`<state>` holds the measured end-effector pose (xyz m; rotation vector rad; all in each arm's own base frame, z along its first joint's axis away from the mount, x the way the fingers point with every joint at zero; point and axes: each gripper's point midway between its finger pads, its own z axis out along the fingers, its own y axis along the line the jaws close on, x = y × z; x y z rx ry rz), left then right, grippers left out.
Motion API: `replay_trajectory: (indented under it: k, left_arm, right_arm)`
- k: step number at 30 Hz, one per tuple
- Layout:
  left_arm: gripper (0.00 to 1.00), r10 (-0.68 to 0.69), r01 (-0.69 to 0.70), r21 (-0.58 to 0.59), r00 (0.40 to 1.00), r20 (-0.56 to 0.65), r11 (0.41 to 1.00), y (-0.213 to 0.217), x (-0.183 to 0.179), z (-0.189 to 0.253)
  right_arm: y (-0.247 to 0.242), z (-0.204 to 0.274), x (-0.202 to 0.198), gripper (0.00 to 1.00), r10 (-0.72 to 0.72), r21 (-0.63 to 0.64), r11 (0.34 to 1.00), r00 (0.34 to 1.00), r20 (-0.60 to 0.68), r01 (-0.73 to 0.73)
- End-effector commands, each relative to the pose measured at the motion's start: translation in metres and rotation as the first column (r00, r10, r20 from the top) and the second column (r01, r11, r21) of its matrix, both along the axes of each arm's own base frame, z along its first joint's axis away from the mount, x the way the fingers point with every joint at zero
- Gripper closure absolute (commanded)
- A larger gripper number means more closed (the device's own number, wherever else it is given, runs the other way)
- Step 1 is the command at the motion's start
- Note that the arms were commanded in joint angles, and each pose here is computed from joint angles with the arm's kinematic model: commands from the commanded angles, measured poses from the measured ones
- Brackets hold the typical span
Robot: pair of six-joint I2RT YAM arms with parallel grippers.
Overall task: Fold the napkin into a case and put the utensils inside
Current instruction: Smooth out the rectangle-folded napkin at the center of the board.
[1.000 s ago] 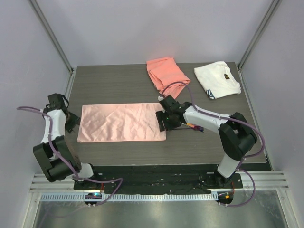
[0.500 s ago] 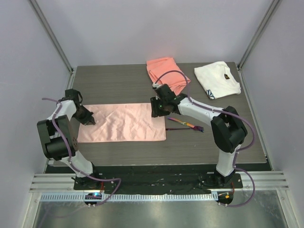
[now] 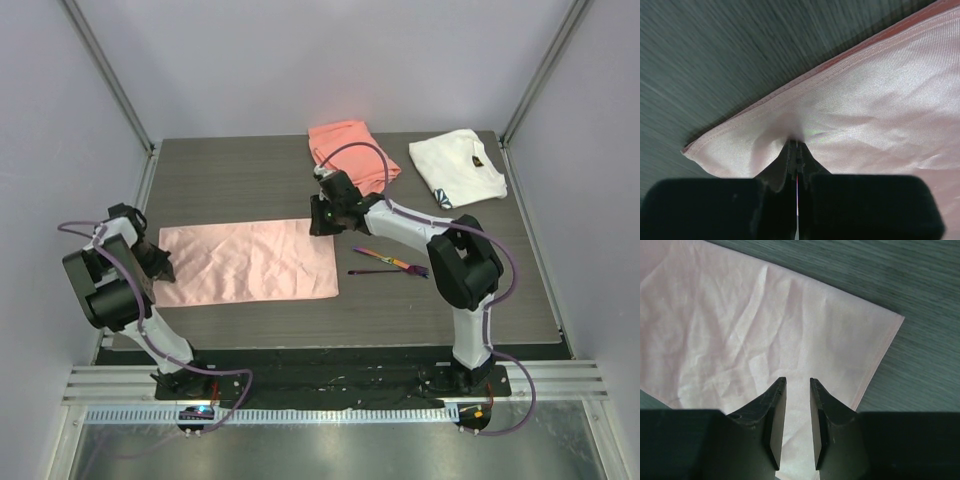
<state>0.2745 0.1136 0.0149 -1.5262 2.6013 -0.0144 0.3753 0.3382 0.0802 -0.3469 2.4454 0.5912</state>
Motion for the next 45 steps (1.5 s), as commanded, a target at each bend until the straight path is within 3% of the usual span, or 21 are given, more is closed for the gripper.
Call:
replay_trajectory:
  k: [1, 3, 6, 8, 10, 11, 12, 13, 14, 16, 17, 19, 21, 24, 32, 40, 45]
  left_arm:
    - [0.98, -0.012, 0.017, 0.103, 0.999, -0.052, 0.995, 0.016, -0.015, 0.008]
    - [0.98, -0.005, 0.012, 0.116, 0.998, -0.056, 0.993, 0.017, -0.016, 0.013]
    - [0.93, -0.027, 0.017, 0.133, 0.997, 0.07, 0.991, 0.011, 0.004, 0.042]
    - [0.82, -0.072, 0.041, 0.148, 0.975, 0.211, 0.988, -0.001, 0.032, 0.071]
    - [0.77, -0.093, 0.088, 0.03, 0.929, 0.359, 0.996, -0.031, 0.061, 0.087]
    - [0.77, -0.121, 0.141, -0.008, 0.875, 0.468, 0.99, -0.047, 0.086, 0.097]
    - [0.8, -0.111, 0.203, -0.123, 0.845, 0.523, 0.971, -0.073, 0.101, 0.097]
    - [0.83, -0.123, 0.25, -0.158, 0.823, 0.555, 0.955, -0.087, 0.111, 0.097]
    - [0.9, -0.166, 0.313, -0.162, 0.796, 0.582, 0.936, -0.108, 0.124, 0.096]
    - [0.94, -0.174, 0.343, -0.201, 0.802, 0.572, 0.917, -0.128, 0.137, 0.084]
    - [0.96, -0.191, 0.379, -0.192, 0.767, 0.612, 0.905, -0.144, 0.149, 0.086]
    - [0.99, -0.145, 0.354, -0.254, 0.793, 0.592, 0.9, -0.157, 0.154, 0.073]
    - [0.99, -0.132, 0.356, -0.274, 0.791, 0.597, 0.893, -0.166, 0.159, 0.065]
    - [1.0, -0.117, 0.333, -0.295, 0.817, 0.564, 0.896, -0.168, 0.158, 0.045]
    - [1.0, -0.091, 0.193, -0.287, 0.939, 0.332, 0.938, -0.15, 0.128, -0.021]
    - [1.0, -0.069, 0.124, -0.238, 0.972, 0.226, 0.963, -0.13, 0.105, -0.039]
    - [1.0, -0.089, 0.136, -0.209, 0.972, 0.218, 0.968, -0.121, 0.101, -0.037]
  right_arm:
    - [0.021, 0.018, 0.024, 0.69, 0.012, 0.092, 0.996, 0.999, 0.046, -0.017]
    - [0.025, 0.02, 0.028, 0.69, 0.024, 0.121, 0.992, 0.999, 0.048, -0.03]
    - [0.036, 0.018, 0.032, 0.68, 0.051, 0.166, 0.984, 0.998, 0.036, -0.056]
    - [0.051, 0.02, 0.038, 0.62, 0.056, 0.225, 0.972, 0.998, 0.033, -0.062]
    - [0.065, 0.015, 0.038, 0.51, 0.086, 0.28, 0.956, 0.996, 0.005, -0.084]
    - [0.075, 0.02, 0.042, 0.5, 0.085, 0.331, 0.94, 0.996, 0.017, -0.086]
    - [0.079, 0.019, 0.044, 0.49, 0.088, 0.356, 0.931, 0.996, 0.008, -0.085]
    - [0.089, 0.026, 0.046, 0.48, 0.113, 0.394, 0.912, 0.993, 0.018, -0.111]
    - [0.094, 0.016, 0.049, 0.48, 0.119, 0.405, 0.907, 0.993, 0.011, -0.113]
    - [0.106, 0.02, 0.053, 0.51, 0.139, 0.449, 0.884, 0.99, 0.007, -0.127]
    - [0.11, 0.01, 0.052, 0.54, 0.153, 0.455, 0.881, 0.988, -0.013, -0.131]
    - [0.115, 0.015, 0.057, 0.65, 0.156, 0.479, 0.866, 0.988, 0.006, -0.14]
    - [0.117, 0.012, 0.055, 0.87, 0.161, 0.507, 0.852, 0.987, -0.011, -0.133]
    - [0.12, 0.004, 0.053, 0.96, 0.18, 0.529, 0.837, 0.983, -0.023, -0.141]
    - [0.088, -0.032, 0.072, 0.99, 0.108, 0.533, 0.844, 0.992, -0.064, -0.057]
    - [0.024, -0.074, 0.098, 0.99, 0.029, 0.42, 0.907, 0.997, -0.075, 0.005]
    - [-0.011, -0.063, 0.105, 0.99, -0.022, 0.381, 0.924, 0.999, -0.049, 0.039]
